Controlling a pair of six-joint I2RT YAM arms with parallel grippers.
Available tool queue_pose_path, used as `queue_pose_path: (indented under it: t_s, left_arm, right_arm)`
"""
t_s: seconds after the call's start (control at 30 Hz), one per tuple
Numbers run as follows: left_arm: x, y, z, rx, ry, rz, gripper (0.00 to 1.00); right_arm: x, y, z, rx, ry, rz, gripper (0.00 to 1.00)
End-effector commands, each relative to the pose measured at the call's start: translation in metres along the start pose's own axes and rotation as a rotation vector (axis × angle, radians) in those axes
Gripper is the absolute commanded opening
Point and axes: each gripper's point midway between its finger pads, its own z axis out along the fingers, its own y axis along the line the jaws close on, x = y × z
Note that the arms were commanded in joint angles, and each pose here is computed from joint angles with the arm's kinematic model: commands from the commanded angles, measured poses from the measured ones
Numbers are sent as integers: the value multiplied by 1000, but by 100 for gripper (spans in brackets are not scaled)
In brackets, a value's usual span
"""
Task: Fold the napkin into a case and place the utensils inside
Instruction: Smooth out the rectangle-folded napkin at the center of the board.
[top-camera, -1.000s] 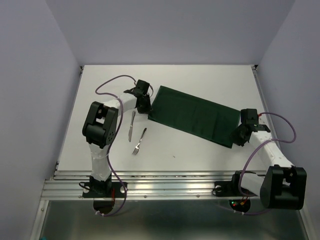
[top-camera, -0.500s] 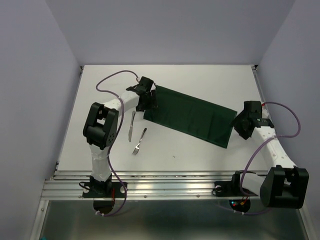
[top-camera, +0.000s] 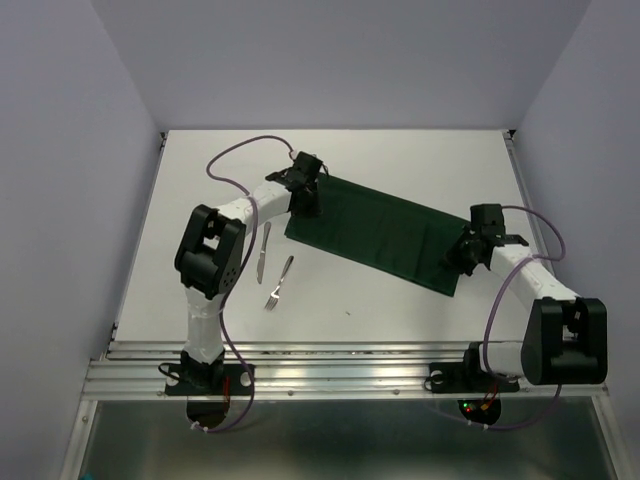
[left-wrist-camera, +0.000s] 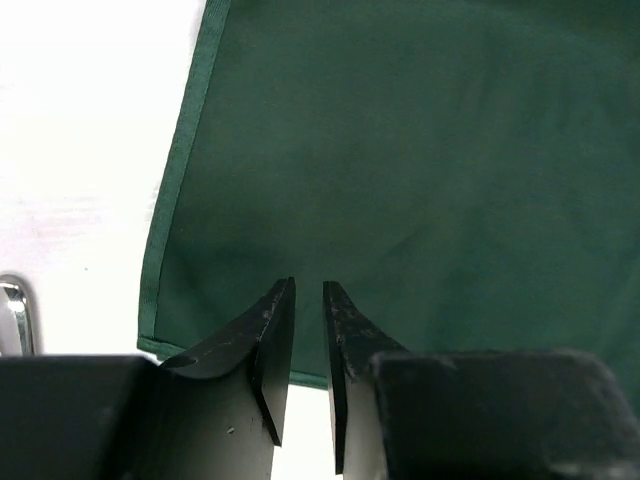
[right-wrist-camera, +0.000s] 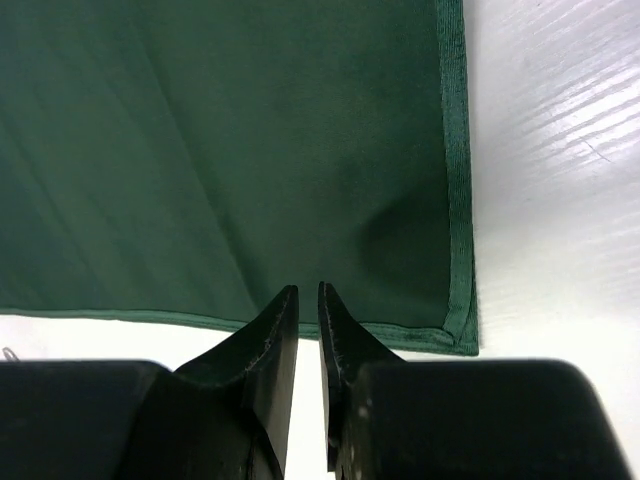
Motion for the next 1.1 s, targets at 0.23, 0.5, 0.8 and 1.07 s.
queue_pose_path:
  t_s: [0.23,0.5,0.8,1.07]
  left_arm:
    - [15,22,7,-78,8,-1,34]
    - [57,36,20,-100,113,10,33]
    - [82,43,-12,-74,119,2,34]
    - [6,-18,-38,62,-15,47,41]
  right_arm:
    - [12,-15,24,42,22,-10,20]
    - [4,-47,34,233,-25,37,21]
    - [-12,-42,21,242,-83,47,22]
    - [-73,70,-13,-117,-196,-25,33]
